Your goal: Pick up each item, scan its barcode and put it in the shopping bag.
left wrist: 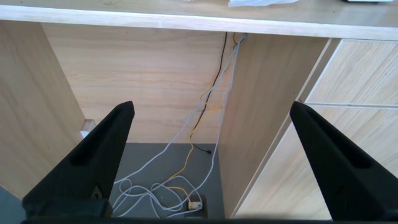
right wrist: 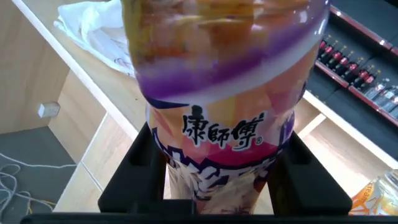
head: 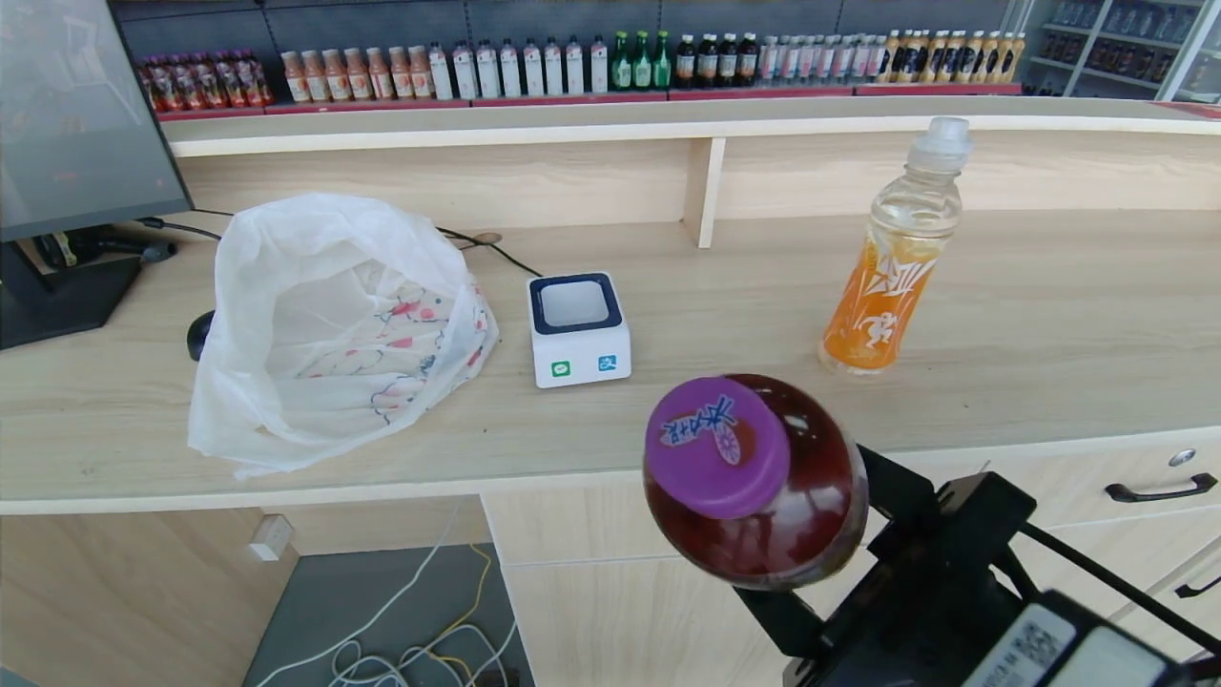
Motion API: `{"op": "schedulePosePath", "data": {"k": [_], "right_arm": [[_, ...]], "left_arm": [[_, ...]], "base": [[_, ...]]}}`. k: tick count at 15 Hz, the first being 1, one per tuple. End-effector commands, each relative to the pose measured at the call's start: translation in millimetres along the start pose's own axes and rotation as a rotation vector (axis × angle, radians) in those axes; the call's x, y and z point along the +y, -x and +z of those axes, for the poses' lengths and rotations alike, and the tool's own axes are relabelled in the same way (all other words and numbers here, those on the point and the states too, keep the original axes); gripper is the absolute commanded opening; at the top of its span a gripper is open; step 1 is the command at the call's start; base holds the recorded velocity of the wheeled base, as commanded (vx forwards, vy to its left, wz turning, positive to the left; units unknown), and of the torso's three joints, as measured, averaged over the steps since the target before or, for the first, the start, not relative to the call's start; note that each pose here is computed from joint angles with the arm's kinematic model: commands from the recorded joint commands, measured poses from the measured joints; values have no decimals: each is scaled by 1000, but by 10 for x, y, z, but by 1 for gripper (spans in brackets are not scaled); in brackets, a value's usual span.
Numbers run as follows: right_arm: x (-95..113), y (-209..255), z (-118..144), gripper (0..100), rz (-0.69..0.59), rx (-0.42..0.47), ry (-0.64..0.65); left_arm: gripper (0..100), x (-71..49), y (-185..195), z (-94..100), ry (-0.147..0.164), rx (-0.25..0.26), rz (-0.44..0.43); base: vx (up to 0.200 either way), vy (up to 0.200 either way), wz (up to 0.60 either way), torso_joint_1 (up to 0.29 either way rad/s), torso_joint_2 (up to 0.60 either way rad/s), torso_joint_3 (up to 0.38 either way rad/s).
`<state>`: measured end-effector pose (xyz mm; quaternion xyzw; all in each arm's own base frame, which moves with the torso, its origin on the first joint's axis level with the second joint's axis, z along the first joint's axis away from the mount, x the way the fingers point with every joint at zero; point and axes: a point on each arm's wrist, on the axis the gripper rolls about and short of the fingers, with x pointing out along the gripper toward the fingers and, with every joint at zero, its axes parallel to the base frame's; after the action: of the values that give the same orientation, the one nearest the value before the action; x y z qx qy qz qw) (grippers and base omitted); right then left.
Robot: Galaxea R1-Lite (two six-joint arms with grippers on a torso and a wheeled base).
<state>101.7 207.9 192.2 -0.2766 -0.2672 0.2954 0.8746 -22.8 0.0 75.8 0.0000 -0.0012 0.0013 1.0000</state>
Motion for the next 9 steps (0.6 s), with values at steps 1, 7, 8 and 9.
{"op": "schedulePosePath", "data": {"k": [1,7,8,9], "right_arm": [[-12,-27,51,0,6,-41,16],[66,55,-62,0,182,-187,240],[86,0,-51,0,191,-227,301],[44,-43,-40,0,158,-236,372]], "left_arm": [[100,0,0,0,0,-1,1],[100,0,0,0,0,-1,1],[100,0,0,0,0,-1,1],[100,0,0,0,0,-1,1]], "base": [[0,0,0,0,0,0],[0,0,0,0,0,0],[0,0,0,0,0,0],[0,0,0,0,0,0]]}}
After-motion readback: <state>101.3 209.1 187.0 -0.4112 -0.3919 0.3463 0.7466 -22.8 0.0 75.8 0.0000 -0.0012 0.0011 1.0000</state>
